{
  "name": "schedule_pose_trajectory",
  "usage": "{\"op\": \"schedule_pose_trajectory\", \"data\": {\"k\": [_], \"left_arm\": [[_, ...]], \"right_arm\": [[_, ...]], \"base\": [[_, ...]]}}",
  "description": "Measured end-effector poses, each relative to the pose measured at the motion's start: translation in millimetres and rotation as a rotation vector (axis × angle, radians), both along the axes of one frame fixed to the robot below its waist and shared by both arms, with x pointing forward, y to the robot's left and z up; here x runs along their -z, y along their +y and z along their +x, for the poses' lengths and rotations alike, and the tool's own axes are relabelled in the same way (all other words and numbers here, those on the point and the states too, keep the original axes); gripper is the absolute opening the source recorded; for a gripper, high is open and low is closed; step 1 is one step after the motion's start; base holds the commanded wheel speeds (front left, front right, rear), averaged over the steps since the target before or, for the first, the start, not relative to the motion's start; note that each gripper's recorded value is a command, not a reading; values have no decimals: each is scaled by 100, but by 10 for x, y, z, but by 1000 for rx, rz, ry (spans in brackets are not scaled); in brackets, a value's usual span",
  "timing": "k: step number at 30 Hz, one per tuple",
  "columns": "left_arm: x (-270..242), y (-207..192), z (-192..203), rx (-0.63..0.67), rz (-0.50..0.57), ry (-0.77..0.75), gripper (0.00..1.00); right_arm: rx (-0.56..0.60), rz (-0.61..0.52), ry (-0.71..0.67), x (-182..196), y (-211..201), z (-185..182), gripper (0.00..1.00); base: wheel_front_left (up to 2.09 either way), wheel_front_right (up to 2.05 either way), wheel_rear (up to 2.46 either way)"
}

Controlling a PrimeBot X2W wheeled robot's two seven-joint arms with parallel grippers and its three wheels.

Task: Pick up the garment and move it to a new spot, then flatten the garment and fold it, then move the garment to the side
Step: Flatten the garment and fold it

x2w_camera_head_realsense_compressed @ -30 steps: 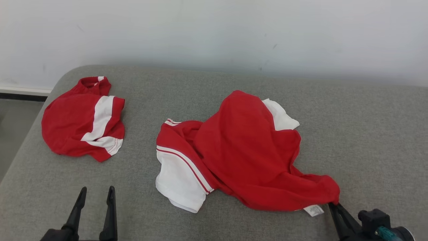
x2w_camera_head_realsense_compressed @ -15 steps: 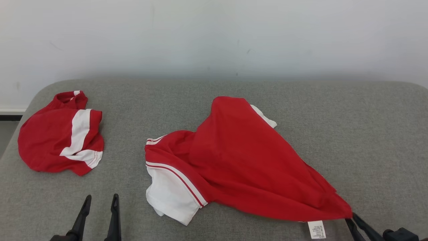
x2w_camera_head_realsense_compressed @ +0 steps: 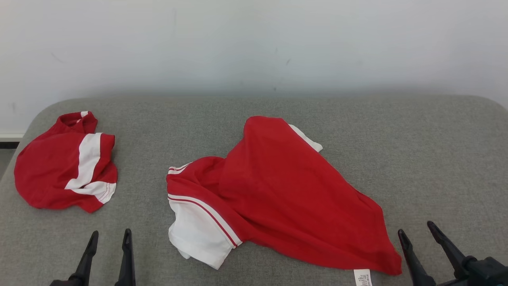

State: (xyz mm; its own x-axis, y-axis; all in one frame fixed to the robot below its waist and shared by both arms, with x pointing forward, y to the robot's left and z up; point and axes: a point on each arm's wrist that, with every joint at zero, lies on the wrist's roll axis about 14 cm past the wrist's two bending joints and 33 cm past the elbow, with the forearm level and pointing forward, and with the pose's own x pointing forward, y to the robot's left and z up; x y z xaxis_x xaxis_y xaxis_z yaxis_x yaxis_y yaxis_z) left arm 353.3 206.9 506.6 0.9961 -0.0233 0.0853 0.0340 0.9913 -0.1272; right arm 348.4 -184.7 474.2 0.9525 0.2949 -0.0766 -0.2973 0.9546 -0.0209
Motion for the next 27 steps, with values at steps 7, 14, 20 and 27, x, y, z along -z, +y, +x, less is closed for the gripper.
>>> {"op": "schedule_pose_trajectory", "data": {"k": [7, 14, 20, 27], "left_arm": [[-49, -1, 14, 2, 11, -15, 100], [-101, -8, 14, 4, 18, -32, 100], [-121, 5, -3, 1, 23, -38, 100], [-107, 23, -52, -5, 26, -34, 100]], "right_arm": [[78, 62, -96, -255, -15, 1, 100], [127, 103, -146, -384, 7, -45, 100], [132, 112, -158, -411, 63, -98, 100], [138, 112, -158, -407, 50, -128, 100]], "base": [[0, 0, 0], [0, 0, 0], [0, 0, 0], [0, 0, 0]]}}
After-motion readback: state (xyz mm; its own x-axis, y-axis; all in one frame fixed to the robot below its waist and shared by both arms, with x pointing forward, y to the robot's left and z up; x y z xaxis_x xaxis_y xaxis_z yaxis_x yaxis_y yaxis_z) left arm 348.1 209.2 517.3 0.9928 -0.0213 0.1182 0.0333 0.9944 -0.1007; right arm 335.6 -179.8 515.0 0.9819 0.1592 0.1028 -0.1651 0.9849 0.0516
